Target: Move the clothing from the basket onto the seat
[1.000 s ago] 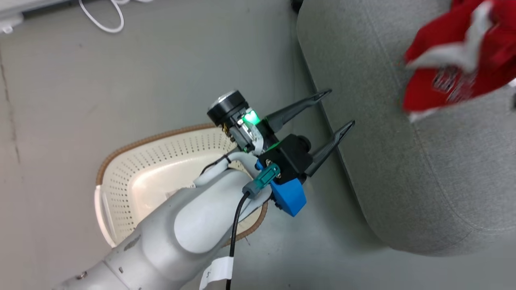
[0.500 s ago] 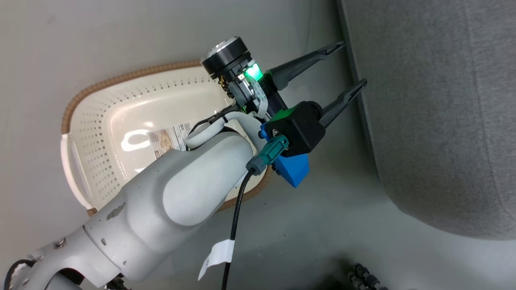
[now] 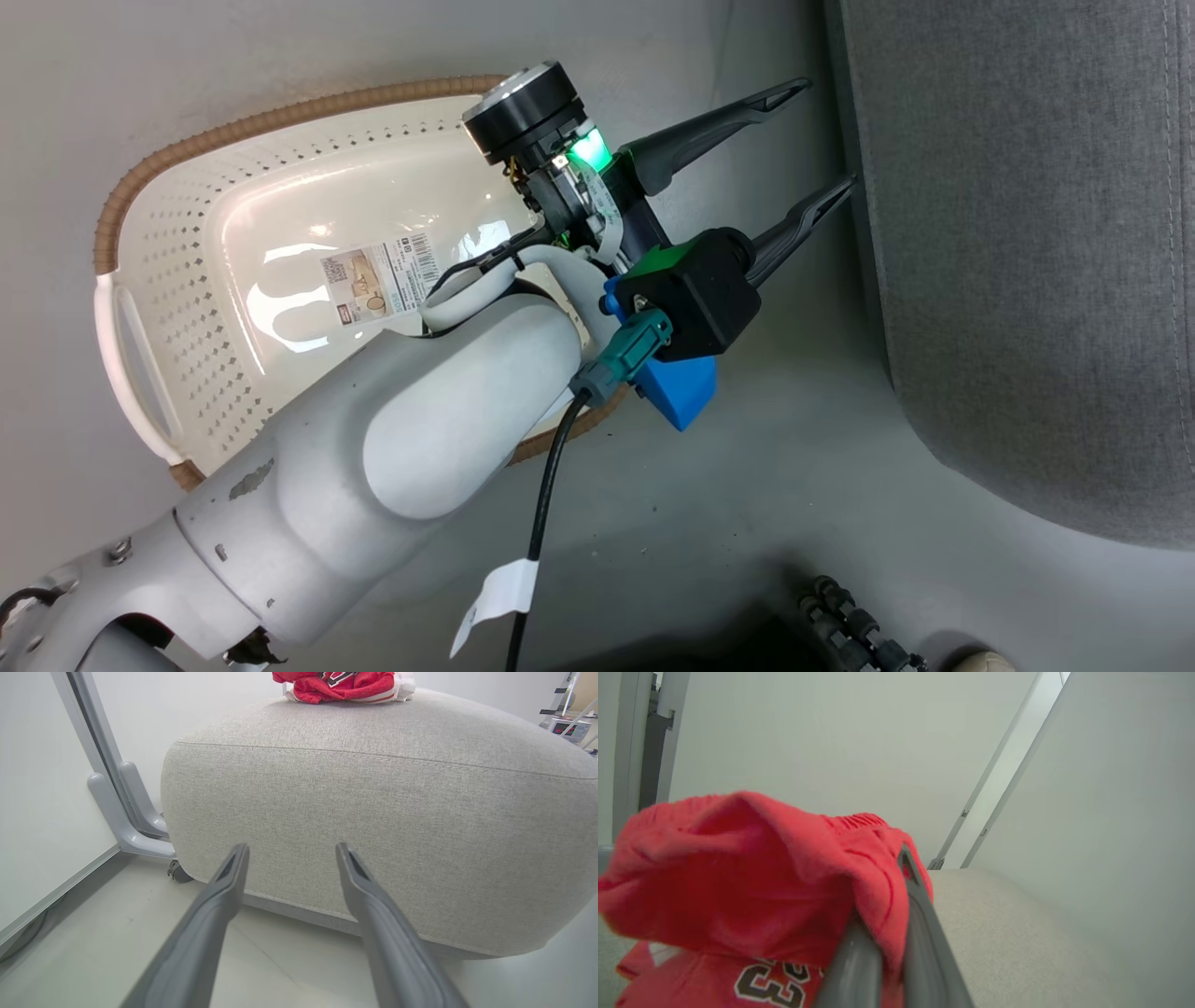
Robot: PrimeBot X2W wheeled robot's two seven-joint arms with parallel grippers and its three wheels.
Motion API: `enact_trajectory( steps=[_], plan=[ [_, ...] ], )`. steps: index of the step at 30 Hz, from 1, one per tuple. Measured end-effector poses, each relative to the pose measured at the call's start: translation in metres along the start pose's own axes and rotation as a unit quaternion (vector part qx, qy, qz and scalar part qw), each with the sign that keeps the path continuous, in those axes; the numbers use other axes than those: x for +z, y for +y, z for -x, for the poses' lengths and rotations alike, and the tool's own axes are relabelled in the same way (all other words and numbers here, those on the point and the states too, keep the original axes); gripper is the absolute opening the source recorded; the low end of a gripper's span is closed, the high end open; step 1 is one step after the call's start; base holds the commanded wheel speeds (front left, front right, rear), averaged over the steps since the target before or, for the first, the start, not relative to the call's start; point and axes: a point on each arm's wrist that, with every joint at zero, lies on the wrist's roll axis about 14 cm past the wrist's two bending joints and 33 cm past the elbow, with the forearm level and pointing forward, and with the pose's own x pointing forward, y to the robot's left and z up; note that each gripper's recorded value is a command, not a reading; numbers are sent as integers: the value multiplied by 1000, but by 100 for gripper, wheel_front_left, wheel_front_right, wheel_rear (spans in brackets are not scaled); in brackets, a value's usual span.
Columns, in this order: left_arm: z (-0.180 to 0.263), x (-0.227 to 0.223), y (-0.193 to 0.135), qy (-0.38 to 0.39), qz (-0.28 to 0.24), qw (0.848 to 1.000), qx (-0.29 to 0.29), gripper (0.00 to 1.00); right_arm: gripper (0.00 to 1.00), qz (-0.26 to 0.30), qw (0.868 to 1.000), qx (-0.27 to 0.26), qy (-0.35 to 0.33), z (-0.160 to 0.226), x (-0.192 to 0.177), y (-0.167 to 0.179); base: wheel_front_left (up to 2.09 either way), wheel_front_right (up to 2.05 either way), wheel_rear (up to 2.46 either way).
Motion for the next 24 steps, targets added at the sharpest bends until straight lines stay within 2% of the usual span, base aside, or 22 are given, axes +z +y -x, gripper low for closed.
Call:
enact_trajectory(
  steps=[5, 10, 11, 12, 13, 24],
  plan=[
    [0, -2, 0, 3, -1, 1000, -1, 100, 0, -7, 997, -2, 76, 26, -50, 5, 0, 0, 0],
    [0, -2, 0, 4, -1, 1000, -2, 100, 0, -16, 994, -5, 106, 36, -68, 6, 0, 0, 0],
    [1, -2, 0, 5, -1, 1000, -2, 100, 17, -18, 994, -5, 107, 37, -68, 7, 0, 0, 0],
    [1, -1, 0, 5, -3, 1000, -2, 100, 92, -20, 994, -6, 107, 37, -67, 6, 0, 0, 0],
    [1, 1, 0, 5, -5, 1000, -2, 100, 100, -21, 994, -6, 105, 37, -65, 6, 0, 0, 0],
    [4, 36, -4, -13, -20, 1000, 15, 100, 100, -23, 994, 28, 102, 75, -49, 0, 0, 0, 0]
  ],
)
